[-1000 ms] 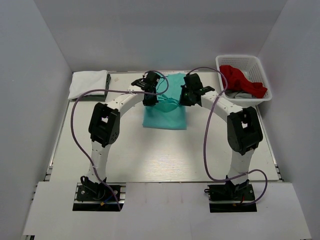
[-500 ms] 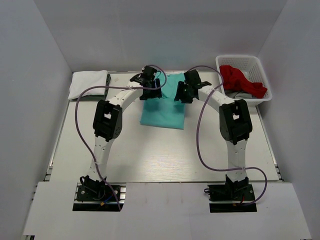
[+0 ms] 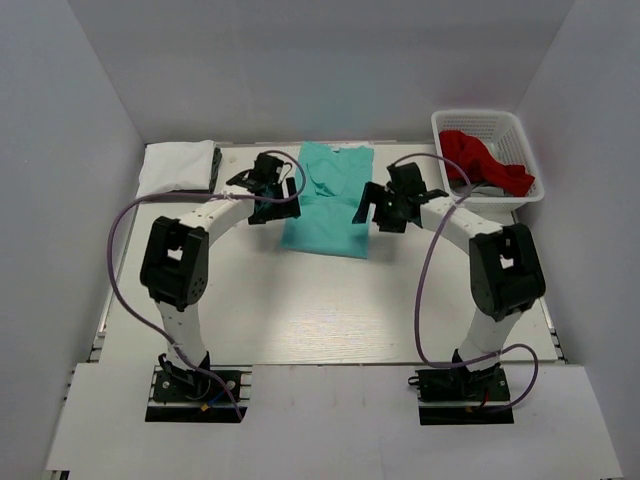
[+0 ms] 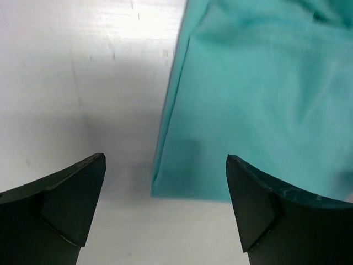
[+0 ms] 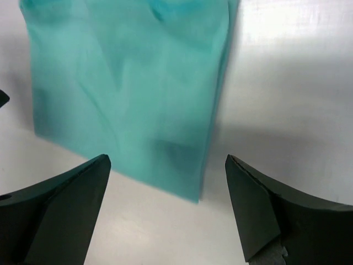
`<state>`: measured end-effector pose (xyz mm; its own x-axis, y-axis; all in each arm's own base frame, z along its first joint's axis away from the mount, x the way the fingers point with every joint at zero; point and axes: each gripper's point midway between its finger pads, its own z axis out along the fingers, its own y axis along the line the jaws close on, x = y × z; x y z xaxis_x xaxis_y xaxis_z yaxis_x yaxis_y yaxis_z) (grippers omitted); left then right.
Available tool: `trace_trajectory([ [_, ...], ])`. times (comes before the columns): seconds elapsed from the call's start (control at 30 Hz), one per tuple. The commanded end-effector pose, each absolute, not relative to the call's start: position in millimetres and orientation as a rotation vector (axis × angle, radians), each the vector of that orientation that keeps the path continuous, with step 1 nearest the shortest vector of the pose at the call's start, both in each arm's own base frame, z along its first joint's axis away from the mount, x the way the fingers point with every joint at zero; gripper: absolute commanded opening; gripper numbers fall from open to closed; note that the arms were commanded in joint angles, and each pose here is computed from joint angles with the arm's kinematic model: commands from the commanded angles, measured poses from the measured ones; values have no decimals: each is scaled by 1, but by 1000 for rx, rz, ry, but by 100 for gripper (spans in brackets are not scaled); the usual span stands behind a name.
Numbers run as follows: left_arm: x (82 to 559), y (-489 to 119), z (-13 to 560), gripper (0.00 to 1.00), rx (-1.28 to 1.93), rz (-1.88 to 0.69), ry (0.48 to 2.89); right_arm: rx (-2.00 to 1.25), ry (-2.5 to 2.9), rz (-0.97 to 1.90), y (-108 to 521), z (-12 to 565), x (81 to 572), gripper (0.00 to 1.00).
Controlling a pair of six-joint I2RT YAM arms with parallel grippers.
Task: Fold and stack the t-shirts
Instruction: Grab one side of the 2/3 rectangular tshirt with both arms
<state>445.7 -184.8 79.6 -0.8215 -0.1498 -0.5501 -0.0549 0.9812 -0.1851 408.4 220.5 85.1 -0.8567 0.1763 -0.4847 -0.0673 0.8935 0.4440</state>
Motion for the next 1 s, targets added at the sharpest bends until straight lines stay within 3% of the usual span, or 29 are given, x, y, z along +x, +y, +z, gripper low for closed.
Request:
trace_trajectory([
  [0.0,409,-195,92,100,-118,-315,2504,77,2517,760,227,82,370,90],
  [0.13,384,-198,72,100,-119,-431,2531,91,2523,824,228,78,348,90],
  [0.33,381,-197,50,98,-134,-408,2584,105,2588,871,232,55,333,90],
  [0.47,379,-199,37,83,-135,-435,2626,124,2622,855,231,41,332,90],
  [0.5,380,-200,32,72,-135,-433,2630,128,2626,863,233,38,332,90],
  [0.57,374,-200,24,63,-133,-439,2656,139,2642,865,235,33,329,86],
  [0.7,363,-213,16,44,-104,-543,2666,159,2642,889,239,28,330,63],
  [0.73,360,-213,13,35,-117,-542,2676,158,2646,901,241,28,328,51],
  [0.8,356,-211,7,24,-122,-530,2701,163,2649,917,242,28,327,40],
  [0.83,354,-210,6,14,-135,-528,2711,156,2654,923,244,26,325,29],
  [0.87,353,-210,3,9,-137,-523,2720,157,2654,926,243,26,324,23],
  [0.93,347,-208,0,0,-154,-513,2746,160,2667,910,241,25,319,1],
  [0.97,349,-209,7,0,-151,-521,2730,159,2659,901,239,28,318,0],
])
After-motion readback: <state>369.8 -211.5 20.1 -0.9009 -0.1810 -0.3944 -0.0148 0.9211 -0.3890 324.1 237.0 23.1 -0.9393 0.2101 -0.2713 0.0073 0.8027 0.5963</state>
